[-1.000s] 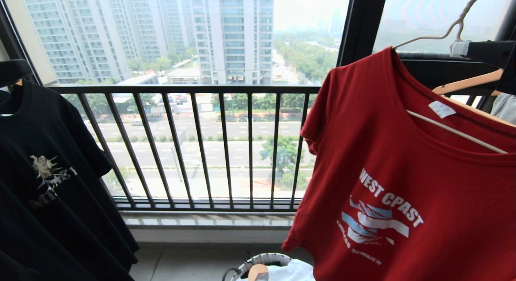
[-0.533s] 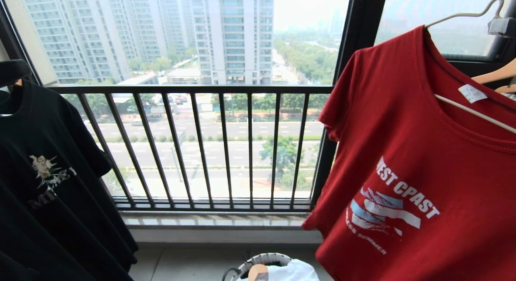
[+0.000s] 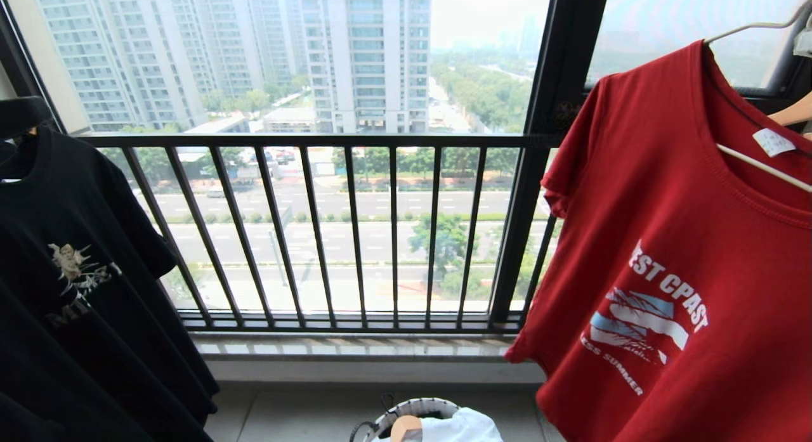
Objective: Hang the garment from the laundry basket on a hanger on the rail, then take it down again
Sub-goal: Hang the clothes rack on the clothesline
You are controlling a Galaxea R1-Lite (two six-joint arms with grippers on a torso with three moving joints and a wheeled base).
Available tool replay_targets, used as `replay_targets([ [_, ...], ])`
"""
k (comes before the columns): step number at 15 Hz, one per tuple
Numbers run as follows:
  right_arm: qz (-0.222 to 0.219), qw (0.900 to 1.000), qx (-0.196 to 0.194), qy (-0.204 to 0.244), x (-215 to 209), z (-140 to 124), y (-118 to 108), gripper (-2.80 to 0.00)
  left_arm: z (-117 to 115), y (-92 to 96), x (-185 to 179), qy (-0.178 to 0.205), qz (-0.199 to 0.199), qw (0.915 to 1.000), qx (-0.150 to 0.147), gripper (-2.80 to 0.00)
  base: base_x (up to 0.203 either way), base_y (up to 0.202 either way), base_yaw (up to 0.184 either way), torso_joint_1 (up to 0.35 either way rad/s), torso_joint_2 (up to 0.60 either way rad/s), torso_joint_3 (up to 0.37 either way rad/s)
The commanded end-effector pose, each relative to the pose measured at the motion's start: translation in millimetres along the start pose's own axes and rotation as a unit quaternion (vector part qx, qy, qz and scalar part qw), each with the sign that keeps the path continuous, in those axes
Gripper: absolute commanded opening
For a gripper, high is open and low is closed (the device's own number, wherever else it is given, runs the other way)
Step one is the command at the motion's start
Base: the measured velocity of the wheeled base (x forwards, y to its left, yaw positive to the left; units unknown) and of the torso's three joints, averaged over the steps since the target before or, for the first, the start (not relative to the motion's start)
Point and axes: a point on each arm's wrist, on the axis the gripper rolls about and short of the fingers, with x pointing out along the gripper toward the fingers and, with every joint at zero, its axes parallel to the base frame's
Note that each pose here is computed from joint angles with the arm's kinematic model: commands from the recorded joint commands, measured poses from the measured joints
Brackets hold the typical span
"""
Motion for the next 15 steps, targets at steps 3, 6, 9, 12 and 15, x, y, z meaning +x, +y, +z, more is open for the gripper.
replay_targets([
  [3, -0.001, 1.000, -0.015, 0.027, 24.6, -11.2, 7.6, -2.80, 0.4, -0.1, -1.0, -0.002, 0.000, 1.0000, 0.000, -2.80, 0.000, 0.000, 0.000, 0.000, 0.00, 0.000],
  [6, -0.009, 0.999, -0.022, 0.025, 42.2, -11.1, 9.9, -2.80, 1.2, -0.2, -2.2, -0.004, 0.000, 1.0000, 0.000, -2.80, 0.000, 0.000, 0.000, 0.000, 0.00, 0.000],
  [9, -0.030, 0.999, -0.023, 0.025, 55.5, -12.5, 5.2, -2.80, 1.3, -0.2, -2.6, -0.005, 0.000, 1.0000, 0.000, -2.80, 0.000, 0.000, 0.000, 0.000, 0.00, 0.000],
  [12, -0.045, 0.999, -0.020, 0.012, 51.9, -6.4, -2.5, -2.80, 1.2, -0.2, -2.4, -0.004, -0.001, 1.0000, 0.000, -2.80, 0.000, 0.000, 0.000, 0.000, 0.00, 0.000],
  [15, -0.043, 0.999, -0.025, 0.019, 59.4, -9.7, -2.1, -2.80, 1.3, -0.2, -2.7, -0.005, 0.000, 1.0000, 0.000, -2.80, 0.000, 0.000, 0.000, 0.000, 0.00, 0.000],
])
